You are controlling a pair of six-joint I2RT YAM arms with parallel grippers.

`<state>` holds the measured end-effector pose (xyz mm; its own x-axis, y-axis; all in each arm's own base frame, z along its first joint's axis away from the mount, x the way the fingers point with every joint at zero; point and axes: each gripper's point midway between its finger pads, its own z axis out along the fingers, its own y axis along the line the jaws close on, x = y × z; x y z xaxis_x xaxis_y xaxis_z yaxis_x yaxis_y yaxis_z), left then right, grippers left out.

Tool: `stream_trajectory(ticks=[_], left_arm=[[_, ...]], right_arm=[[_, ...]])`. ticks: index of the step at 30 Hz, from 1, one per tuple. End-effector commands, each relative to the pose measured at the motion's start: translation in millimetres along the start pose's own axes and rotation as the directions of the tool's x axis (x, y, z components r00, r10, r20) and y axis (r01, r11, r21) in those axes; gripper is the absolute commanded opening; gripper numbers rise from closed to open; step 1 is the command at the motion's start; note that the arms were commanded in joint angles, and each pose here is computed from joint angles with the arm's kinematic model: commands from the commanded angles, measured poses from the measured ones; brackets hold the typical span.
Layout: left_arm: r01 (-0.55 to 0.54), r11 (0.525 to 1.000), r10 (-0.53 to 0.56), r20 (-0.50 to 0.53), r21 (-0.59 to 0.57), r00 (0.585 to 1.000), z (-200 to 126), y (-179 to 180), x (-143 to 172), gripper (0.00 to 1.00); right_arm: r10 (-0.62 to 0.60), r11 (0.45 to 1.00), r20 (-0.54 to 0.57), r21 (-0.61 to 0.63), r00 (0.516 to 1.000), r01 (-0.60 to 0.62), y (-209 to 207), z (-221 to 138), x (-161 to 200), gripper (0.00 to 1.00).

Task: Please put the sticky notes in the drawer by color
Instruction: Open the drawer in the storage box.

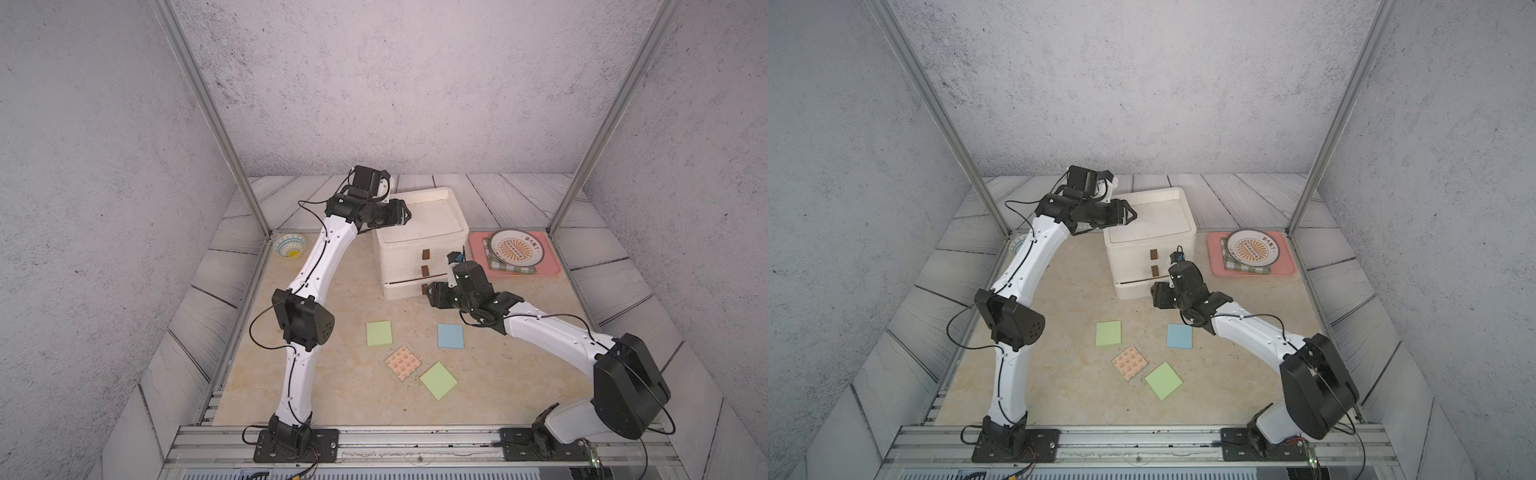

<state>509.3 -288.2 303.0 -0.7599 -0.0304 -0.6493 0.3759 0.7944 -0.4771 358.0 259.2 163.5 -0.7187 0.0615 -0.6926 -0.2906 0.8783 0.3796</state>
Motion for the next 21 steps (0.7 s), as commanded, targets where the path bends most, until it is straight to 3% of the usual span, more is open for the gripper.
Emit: stream_trajectory(ticks=[1,12,21], left_arm=[[0.030,0.999,-0.029,-0.041,0.030,0.999,5,-3,7,0.60],[0.052,0.999,-0.049,-0.170,0.015,0.984,52,15,50,0.59],[0.055,0.999,-0.053,-0.209,0.001,0.976,58,20,70,0.59]], right_arm=[[0.004,0.998,-0.003,-0.065,1.000,-0.004,10,14,-15,0.63],[-0.022,0.998,-0.044,-0.066,0.999,0.019,-1,52,-20,0.61],[-0.032,0.998,0.116,-0.049,0.993,0.038,-11,64,-31,0.54]])
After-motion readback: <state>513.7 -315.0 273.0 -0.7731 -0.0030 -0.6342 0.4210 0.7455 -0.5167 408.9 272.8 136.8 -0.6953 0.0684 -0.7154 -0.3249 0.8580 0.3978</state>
